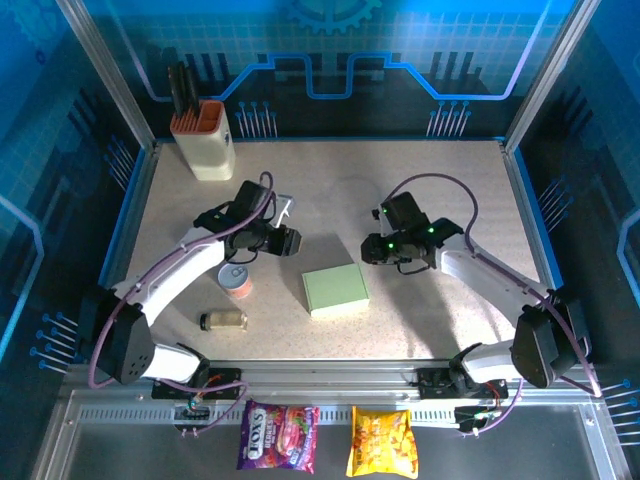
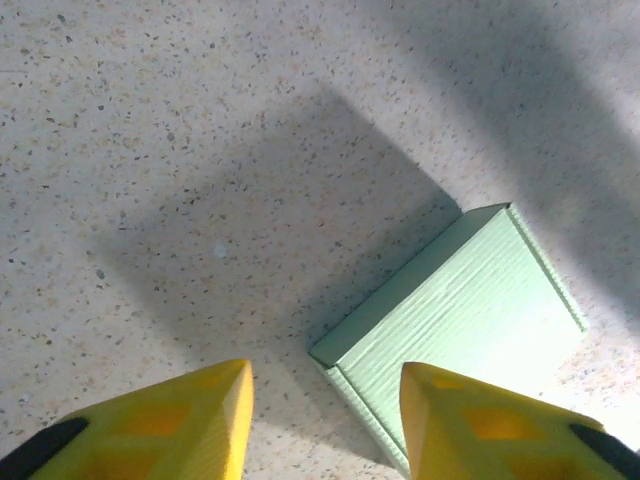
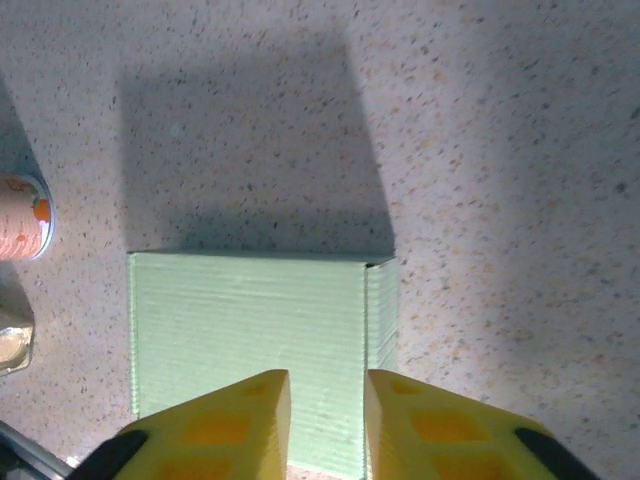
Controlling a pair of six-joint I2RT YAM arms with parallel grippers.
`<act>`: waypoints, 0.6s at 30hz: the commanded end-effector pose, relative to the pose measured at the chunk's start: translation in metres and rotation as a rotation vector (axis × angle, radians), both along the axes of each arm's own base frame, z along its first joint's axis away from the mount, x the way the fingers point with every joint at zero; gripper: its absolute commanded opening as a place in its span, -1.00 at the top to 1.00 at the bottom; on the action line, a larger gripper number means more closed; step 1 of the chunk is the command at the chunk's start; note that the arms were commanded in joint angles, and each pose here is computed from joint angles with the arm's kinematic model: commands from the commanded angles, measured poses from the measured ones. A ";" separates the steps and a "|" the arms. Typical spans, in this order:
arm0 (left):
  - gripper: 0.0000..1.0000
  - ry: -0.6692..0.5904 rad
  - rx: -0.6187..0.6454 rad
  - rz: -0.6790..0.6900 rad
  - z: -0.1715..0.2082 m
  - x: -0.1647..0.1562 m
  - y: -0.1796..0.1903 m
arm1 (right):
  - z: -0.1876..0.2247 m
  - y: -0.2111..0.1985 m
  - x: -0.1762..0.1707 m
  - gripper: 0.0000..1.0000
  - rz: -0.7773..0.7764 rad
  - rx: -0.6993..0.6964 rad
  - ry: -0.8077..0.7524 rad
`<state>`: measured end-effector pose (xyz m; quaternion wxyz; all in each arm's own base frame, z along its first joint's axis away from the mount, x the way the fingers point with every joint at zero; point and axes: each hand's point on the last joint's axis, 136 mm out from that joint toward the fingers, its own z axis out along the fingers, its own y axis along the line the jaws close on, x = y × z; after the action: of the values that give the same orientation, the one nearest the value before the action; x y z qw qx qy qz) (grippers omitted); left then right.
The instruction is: Fold the paper box
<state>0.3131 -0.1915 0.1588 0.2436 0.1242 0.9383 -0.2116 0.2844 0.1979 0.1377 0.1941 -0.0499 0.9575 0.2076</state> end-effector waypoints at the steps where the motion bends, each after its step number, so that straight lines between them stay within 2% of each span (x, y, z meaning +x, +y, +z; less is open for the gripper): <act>1: 0.05 0.107 -0.111 0.072 -0.005 -0.011 -0.006 | -0.003 -0.002 -0.004 0.35 0.034 -0.001 0.046; 4: -0.05 0.216 -0.157 0.127 -0.020 -0.022 -0.009 | -0.012 -0.002 -0.008 0.23 0.059 -0.006 0.082; 8: -0.22 0.333 -0.248 0.175 -0.041 -0.042 -0.017 | -0.029 0.000 -0.014 -0.05 0.104 -0.013 0.130; 13: -0.36 0.420 -0.316 0.198 -0.068 -0.063 -0.023 | -0.056 0.010 -0.026 -0.13 0.153 0.017 0.229; 18: -0.35 0.506 -0.351 0.172 -0.089 -0.075 -0.037 | -0.073 0.016 -0.034 -0.13 0.170 0.046 0.290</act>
<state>0.2381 -0.2087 0.0665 0.0521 -0.0556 0.9417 -0.3276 0.2571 0.2076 0.0696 0.0573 -0.0869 0.9684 0.2267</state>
